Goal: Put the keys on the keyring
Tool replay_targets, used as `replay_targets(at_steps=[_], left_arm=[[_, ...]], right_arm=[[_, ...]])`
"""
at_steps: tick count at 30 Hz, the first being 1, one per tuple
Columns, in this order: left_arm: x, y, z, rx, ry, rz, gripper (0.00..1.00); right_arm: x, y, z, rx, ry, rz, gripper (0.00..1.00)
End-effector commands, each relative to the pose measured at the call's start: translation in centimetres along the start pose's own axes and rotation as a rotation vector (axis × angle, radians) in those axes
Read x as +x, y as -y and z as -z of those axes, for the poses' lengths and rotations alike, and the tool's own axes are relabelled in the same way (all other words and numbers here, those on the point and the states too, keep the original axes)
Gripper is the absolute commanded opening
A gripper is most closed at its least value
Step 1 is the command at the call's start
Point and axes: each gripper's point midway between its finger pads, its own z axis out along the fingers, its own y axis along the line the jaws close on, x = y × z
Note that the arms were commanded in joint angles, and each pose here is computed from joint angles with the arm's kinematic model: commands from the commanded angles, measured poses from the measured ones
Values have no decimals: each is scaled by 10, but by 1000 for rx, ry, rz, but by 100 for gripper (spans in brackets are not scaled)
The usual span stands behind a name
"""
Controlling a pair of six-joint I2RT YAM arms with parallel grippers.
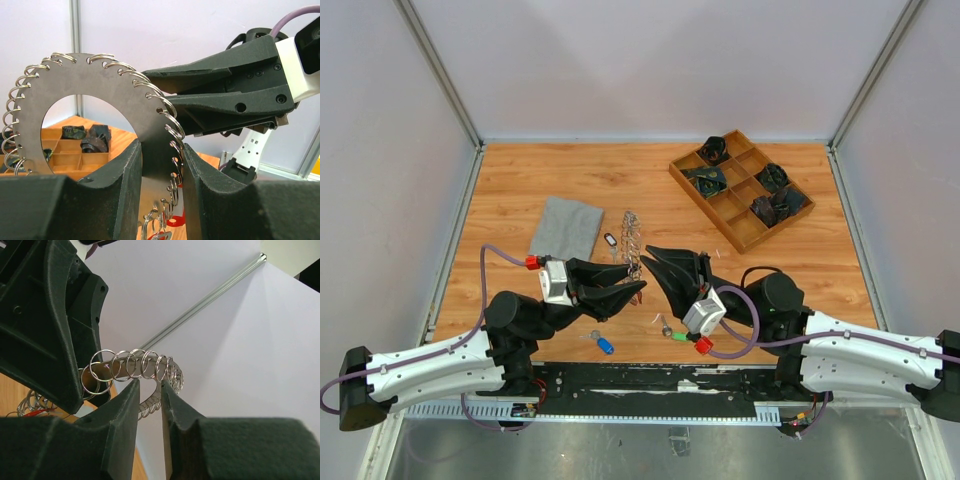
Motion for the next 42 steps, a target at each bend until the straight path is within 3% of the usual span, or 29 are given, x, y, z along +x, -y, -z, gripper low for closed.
replay_targets(at_steps=[1,22,31,36,40,42], left_arm=[[-20,4,-3,15,76,-3,0],[-16,6,-3,28,59,-7,1],[-15,5,-2,23,55,-8,1],[-7,2,1,12,28,-17,0],[12,-1,6,11,-49,-67,4],[22,-3,9,17,-89,-101,15]], right_arm=[[-13,12,-7,18,20,26,25],[-21,27,-11,67,40,13,15],[-21,24,-11,50,31,0,1],[-19,28,-8,36,-13,-73,0],[-15,34,-3,9,-111,-195,0],[-15,36,1,7,-138,-248,0]])
